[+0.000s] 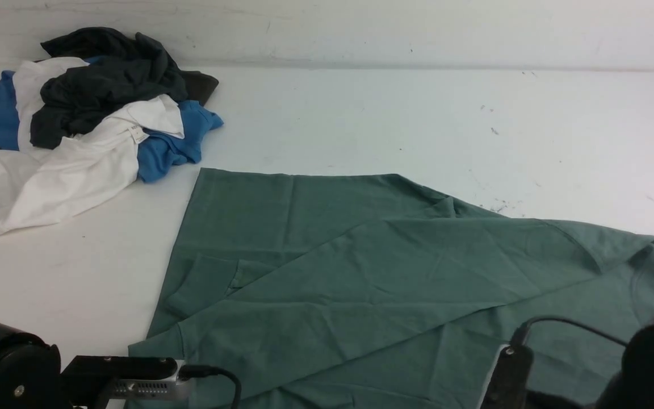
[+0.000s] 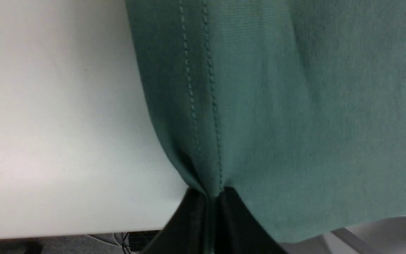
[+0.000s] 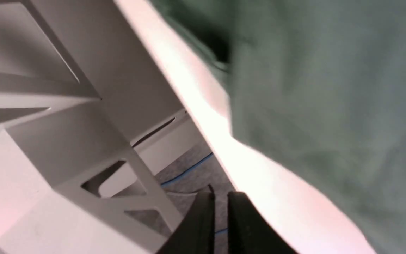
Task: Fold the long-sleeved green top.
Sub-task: Use both arms simultaneously to clamp the lower edge of the clothing fabric
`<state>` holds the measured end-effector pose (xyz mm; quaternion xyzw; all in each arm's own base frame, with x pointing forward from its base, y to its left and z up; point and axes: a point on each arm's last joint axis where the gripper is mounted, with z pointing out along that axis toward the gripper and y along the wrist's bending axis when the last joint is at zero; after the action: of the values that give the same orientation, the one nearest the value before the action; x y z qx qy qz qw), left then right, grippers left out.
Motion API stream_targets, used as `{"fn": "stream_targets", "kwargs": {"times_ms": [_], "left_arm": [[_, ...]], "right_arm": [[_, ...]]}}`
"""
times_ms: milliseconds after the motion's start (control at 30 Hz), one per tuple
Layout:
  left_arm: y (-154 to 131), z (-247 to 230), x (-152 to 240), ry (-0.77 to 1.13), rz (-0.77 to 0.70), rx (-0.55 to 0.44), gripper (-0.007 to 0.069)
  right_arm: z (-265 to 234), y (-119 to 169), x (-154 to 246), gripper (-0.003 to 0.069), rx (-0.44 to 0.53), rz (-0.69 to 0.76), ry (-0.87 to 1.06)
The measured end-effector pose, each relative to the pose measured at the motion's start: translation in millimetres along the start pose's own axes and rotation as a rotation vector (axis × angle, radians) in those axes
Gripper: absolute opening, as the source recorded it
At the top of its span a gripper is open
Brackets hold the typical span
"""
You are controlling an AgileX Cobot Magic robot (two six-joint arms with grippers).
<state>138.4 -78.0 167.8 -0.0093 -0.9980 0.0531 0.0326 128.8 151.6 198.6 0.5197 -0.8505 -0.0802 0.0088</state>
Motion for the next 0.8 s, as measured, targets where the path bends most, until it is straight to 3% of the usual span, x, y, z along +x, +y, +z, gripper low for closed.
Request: {"fn": "stream_targets", "kwargs": {"times_ms": [100, 233, 367, 467, 633, 767, 800], "left_arm": [[0, -1, 1, -0.001, 0.001, 0.001, 0.0017], [1, -2, 3, 0.015, 0.001, -0.004, 0.0017], [1, -2, 4, 0.025, 0.001, -0.007, 0.0017], [1, -1, 4, 0.026, 0.001, -0.008, 0.0017], [1, -1, 4, 0.026, -0.002, -0.007, 0.0017], [1, -1, 4, 0.033, -0.004, -0.008, 0.0017], [1, -3, 6, 0.038, -0.006, -0.004, 0.0017]], "right_arm": [[4, 5, -4, 0.0153, 0.03, -0.045, -0.034], [14, 3, -4, 0.0317, 0.093, -0.062, -0.072], [27, -1, 0, 0.0426, 0.109, -0.077, -0.019], [40, -4, 1, 0.0461, 0.11, -0.085, 0.025], [46, -8, -2, 0.0424, 0.138, -0.093, 0.022], [46, -10, -3, 0.0279, 0.153, -0.085, 0.023], [46, -10, -3, 0.0173, 0.161, -0.076, 0.026]]}}
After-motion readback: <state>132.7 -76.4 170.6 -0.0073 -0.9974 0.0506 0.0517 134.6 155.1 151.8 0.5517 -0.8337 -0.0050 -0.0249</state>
